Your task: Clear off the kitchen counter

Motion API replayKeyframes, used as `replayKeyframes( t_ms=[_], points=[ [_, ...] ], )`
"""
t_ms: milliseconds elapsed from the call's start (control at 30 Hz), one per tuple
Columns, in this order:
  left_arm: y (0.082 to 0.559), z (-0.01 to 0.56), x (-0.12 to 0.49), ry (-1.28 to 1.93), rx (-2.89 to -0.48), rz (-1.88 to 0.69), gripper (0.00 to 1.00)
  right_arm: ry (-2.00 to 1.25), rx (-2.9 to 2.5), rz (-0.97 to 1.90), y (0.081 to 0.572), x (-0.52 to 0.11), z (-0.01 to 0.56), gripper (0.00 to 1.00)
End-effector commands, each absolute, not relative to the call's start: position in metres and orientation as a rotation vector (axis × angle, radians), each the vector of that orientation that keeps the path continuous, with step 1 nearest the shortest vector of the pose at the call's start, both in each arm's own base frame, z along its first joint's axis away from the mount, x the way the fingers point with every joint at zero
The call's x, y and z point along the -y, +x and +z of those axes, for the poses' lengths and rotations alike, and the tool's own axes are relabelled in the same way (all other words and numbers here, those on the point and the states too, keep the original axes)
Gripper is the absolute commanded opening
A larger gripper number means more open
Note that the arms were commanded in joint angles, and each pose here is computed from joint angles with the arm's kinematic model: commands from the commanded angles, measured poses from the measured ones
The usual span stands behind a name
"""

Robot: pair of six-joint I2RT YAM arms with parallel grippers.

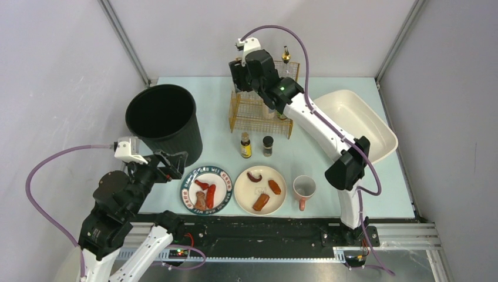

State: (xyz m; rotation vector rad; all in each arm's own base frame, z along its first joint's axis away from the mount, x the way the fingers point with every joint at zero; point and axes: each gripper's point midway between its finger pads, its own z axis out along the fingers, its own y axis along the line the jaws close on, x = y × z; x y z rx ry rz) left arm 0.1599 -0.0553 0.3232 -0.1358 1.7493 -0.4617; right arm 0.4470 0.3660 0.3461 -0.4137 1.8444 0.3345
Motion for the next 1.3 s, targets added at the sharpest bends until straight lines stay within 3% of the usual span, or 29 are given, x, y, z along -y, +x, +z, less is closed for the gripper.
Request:
replayKeyframes(
  t_ms=[0,667,1267],
  points=[
    [0.160,0.338,0.055,-0.133,-1.716,-0.467,0.98,-0.320,-1.691,0.360,0.471,-0.368,0.392,0.00],
    [0.162,0.336,0.053,-0.139,-1.731,-0.451,0.98,-0.267,-1.792,0.257,0.519,-0.358,0.326,0.00],
    [0.160,0.334,0.053,-0.140,-1.727,-0.455,0.98,-0.263,-1.944,0.174,0.533,-0.359,0.245,0.00]
  ],
)
